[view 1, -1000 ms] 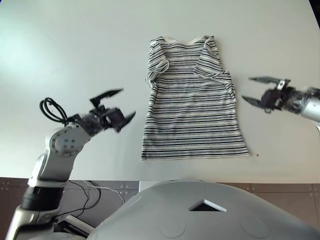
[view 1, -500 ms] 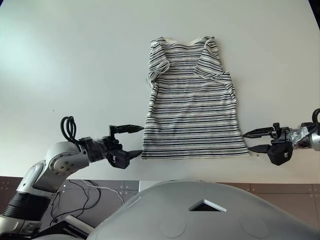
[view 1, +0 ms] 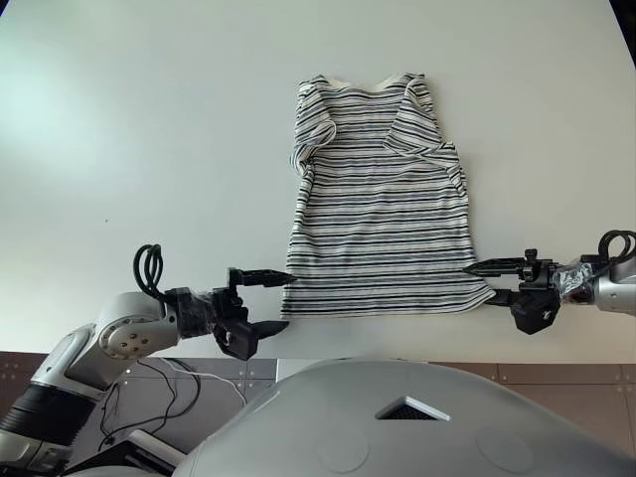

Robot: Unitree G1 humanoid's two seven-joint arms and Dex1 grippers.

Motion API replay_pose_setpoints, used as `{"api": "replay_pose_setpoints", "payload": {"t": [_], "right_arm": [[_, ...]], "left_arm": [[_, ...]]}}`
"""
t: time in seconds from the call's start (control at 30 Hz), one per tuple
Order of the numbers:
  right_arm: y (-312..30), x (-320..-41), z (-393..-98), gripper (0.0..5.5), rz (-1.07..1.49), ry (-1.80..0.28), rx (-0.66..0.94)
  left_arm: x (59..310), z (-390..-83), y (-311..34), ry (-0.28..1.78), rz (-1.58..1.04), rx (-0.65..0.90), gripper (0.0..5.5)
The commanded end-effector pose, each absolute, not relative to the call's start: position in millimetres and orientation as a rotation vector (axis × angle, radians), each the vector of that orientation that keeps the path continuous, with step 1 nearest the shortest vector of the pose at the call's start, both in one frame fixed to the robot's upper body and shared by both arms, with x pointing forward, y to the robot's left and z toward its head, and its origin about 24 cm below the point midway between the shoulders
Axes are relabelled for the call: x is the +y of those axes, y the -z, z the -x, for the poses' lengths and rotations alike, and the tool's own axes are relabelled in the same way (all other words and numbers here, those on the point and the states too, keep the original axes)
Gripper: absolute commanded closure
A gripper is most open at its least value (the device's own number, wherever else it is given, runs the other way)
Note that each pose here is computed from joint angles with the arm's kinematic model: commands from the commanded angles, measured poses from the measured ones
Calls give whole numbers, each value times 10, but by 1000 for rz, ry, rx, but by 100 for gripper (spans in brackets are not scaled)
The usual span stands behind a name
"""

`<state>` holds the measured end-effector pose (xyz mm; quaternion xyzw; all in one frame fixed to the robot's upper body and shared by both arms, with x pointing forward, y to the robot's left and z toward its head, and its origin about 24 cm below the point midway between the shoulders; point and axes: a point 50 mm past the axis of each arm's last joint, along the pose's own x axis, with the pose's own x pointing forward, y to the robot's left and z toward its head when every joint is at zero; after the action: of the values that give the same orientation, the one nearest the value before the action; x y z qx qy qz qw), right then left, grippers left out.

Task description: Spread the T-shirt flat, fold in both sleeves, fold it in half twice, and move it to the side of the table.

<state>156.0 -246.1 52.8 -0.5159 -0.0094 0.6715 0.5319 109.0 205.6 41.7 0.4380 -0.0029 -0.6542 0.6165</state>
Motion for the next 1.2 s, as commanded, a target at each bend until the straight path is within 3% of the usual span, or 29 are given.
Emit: {"api": "replay_pose_setpoints", "payload": {"t": [0.03, 0.3, 0.47, 0.73, 1.2], "right_arm": [[-561, -2544, -1606, 372, 1265, -1636, 27], [-527, -2546, -1530, 538, 1222, -1637, 53], [-486, -2529, -1512, 538, 1219, -1630, 58], [-475, -2499, -1531, 538, 1223, -1623, 43], [-497, -2453, -1535, 540, 1170, -1627, 18]], "left_arm": [[2107, -983, -156, 1620, -1078, 181, 139], [2439, -970, -225, 1669, -1159, 300, 299], [2421, -1067, -267, 1650, -1181, 276, 299], [2177, -1106, -58, 1624, -1167, 165, 299], [2222, -955, -77, 1663, -1073, 175, 538]]}}
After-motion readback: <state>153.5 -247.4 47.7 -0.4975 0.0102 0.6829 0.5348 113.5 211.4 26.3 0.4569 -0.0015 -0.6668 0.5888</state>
